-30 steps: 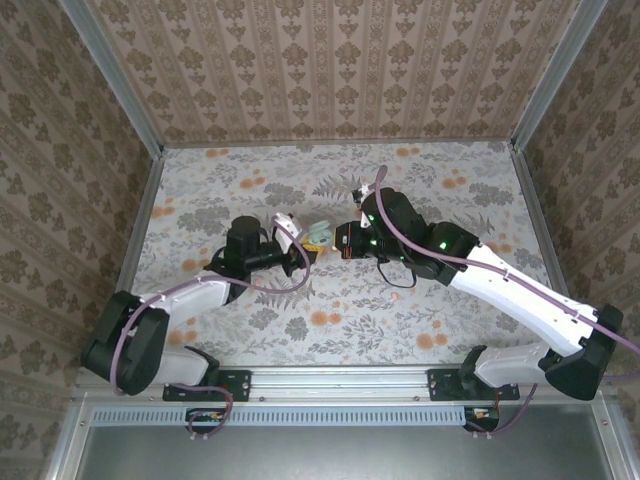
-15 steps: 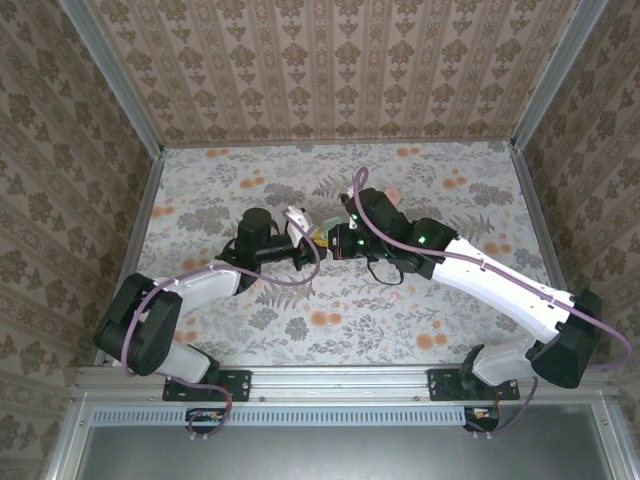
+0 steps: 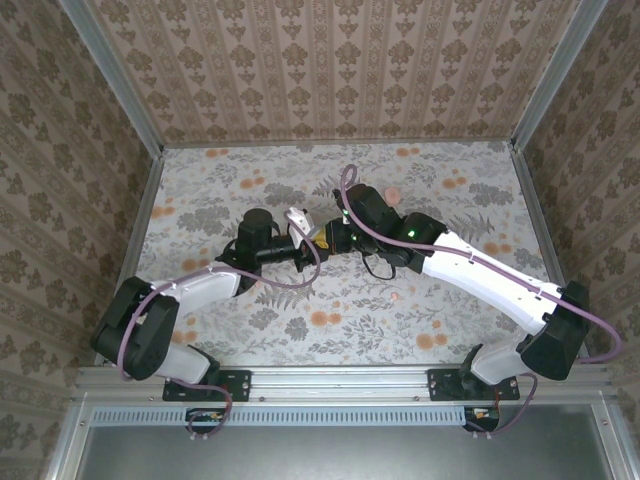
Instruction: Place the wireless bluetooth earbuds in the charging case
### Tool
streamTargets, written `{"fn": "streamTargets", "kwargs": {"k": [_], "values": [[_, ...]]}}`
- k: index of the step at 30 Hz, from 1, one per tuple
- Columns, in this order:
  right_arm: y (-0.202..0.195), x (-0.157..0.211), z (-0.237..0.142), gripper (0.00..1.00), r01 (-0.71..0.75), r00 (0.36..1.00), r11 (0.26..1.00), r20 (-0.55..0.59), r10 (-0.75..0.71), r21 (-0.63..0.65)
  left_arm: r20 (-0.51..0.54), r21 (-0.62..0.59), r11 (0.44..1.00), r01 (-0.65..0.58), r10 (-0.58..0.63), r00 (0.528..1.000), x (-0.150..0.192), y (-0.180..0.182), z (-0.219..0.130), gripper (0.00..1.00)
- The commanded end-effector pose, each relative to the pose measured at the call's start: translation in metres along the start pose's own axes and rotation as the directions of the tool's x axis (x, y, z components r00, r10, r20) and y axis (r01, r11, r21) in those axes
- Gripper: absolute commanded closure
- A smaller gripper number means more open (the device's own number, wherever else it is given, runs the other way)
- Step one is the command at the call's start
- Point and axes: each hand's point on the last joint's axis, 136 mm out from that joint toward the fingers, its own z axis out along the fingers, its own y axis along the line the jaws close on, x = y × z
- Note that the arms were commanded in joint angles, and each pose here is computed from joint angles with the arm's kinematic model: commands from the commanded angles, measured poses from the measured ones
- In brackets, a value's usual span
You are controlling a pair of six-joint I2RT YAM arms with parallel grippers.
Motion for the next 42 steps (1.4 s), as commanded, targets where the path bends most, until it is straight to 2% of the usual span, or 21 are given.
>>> {"fn": "streamTargets", "kwargs": {"k": [1,16,36,42], "values": [[-0.011,-0.007,0.0,0.94,0.014,0.999,0.998,0.035,-0.016,0.056,0.043,0.024,0.999,-0.024,0.023,0.999,-0.018,-0.01,-0.004,0.89],[-0.02,-0.006,0.019,0.94,0.018,0.999,0.992,0.033,-0.022,0.125,0.049,0.005,1.0,-0.023,0.023,0.999,-0.022,-0.015,-0.008,0.89],[-0.018,-0.002,0.035,0.93,-0.001,1.0,0.99,0.001,0.001,0.14,0.052,0.003,1.0,-0.025,0.025,0.998,-0.023,-0.017,-0.008,0.89],[-0.02,0.006,0.034,0.87,-0.022,0.999,0.99,-0.026,0.026,0.141,0.046,-0.004,1.0,-0.031,0.031,0.998,-0.023,-0.016,-0.009,0.89]]}}
